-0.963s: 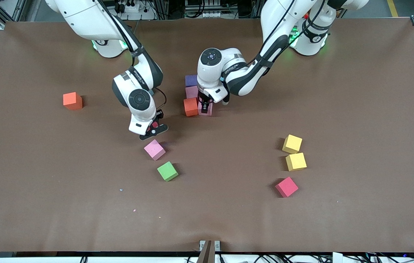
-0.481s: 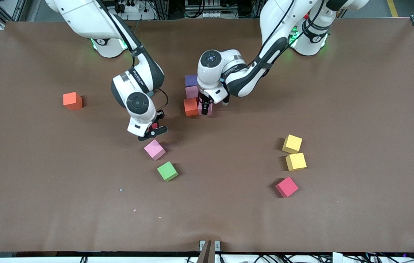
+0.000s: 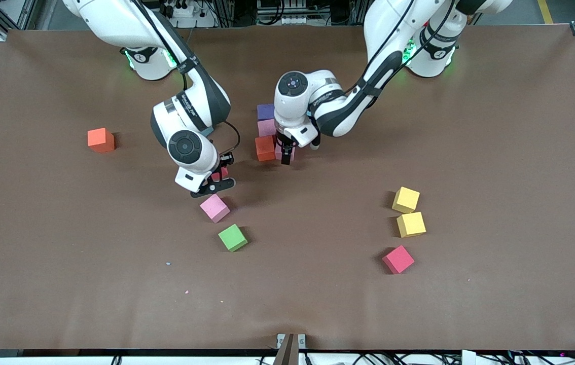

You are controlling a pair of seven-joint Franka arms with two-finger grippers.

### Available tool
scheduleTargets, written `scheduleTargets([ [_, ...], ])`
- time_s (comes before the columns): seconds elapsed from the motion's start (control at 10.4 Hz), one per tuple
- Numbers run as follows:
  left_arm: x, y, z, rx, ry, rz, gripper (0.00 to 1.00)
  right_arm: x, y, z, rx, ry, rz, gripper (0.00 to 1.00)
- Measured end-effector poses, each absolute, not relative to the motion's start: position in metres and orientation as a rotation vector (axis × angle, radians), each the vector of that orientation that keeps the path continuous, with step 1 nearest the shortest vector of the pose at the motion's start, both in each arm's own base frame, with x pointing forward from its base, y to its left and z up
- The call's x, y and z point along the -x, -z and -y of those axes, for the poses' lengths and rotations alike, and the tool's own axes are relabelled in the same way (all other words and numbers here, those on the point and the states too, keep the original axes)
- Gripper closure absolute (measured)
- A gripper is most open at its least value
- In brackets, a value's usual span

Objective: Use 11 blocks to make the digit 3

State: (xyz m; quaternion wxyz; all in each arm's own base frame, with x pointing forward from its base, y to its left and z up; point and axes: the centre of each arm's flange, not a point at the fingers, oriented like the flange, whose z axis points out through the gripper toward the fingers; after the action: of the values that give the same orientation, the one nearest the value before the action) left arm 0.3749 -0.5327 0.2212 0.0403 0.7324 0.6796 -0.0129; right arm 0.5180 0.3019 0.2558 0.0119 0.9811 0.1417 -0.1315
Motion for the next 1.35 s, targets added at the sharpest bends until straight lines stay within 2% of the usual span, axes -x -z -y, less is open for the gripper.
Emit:
scheduleTargets([
  [0.39,-0.36,-0.267,0.541,-2.277,-0.002,-2.049,0.0,-0.52,-0.254,-0.305,-3.074,0.375,-0.39,0.42],
  [0.67,-0.376,-0.296,0.523,-2.308,-0.045,-2.046,0.0,-0.522,-0.25,-0.312,-3.094,0.325,-0.332,0.42],
  [0.87,-0.41,-0.312,0.491,-2.372,-0.091,-2.01,0.0,-0.521,-0.245,-0.317,-3.101,0.306,-0.309,0.42],
  [1.35,-0.519,-0.334,0.375,-2.473,-0.138,-1.906,0.0,-0.512,-0.245,-0.367,-3.171,0.12,-0.103,0.42],
])
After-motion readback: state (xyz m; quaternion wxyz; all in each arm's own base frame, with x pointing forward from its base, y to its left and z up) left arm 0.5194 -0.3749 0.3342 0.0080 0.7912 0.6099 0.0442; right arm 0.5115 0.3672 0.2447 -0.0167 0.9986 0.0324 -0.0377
